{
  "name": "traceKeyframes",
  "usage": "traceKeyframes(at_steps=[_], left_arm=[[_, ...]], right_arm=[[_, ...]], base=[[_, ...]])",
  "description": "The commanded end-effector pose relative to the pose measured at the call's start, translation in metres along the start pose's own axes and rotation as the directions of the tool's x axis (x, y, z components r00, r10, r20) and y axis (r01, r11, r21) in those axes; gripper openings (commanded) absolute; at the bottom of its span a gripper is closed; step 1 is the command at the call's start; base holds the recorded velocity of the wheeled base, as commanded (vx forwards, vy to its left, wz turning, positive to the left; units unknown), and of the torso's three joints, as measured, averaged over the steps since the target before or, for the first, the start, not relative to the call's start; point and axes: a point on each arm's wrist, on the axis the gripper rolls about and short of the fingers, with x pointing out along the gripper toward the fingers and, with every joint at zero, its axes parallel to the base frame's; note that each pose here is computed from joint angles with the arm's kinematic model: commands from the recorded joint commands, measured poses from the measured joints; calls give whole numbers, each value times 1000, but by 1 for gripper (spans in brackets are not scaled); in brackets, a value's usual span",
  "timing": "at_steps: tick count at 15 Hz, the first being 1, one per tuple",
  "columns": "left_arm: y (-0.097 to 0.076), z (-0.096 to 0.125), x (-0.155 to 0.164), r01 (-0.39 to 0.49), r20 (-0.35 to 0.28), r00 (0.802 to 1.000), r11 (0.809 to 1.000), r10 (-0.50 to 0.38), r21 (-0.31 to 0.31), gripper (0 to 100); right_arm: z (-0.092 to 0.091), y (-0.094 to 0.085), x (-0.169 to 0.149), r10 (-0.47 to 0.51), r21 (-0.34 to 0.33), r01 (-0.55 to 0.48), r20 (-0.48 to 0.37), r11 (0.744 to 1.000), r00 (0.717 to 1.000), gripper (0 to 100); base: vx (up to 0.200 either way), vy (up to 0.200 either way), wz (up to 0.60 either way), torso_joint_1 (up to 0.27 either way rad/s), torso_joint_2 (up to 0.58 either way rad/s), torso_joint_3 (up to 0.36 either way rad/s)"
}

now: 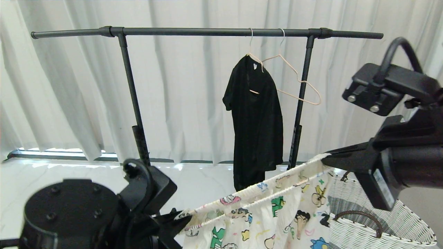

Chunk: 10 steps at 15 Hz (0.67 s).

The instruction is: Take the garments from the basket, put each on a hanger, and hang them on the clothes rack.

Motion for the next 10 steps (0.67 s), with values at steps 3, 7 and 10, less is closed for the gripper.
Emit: traceKeyframes(at_steps=[3, 7, 10], left_arm=[[12, 102, -71, 98, 83, 992, 995, -96, -19, 0], [17, 129, -110, 163, 72, 984, 987, -162, -6, 0], [13, 129, -101, 148, 47, 988, 989, -149, 29, 0]], right_arm=[[-1, -15, -37, -9, 40, 4, 103, 999, 995, 0], [30, -23, -48, -33, 84, 16, 203, 996, 979, 0], [32, -26, -60, -33, 82, 17, 197, 996, 980, 0]], base=[[0, 0, 0, 0, 0, 0], [0, 0, 0, 0, 0, 0], [0, 0, 0, 0, 0, 0]])
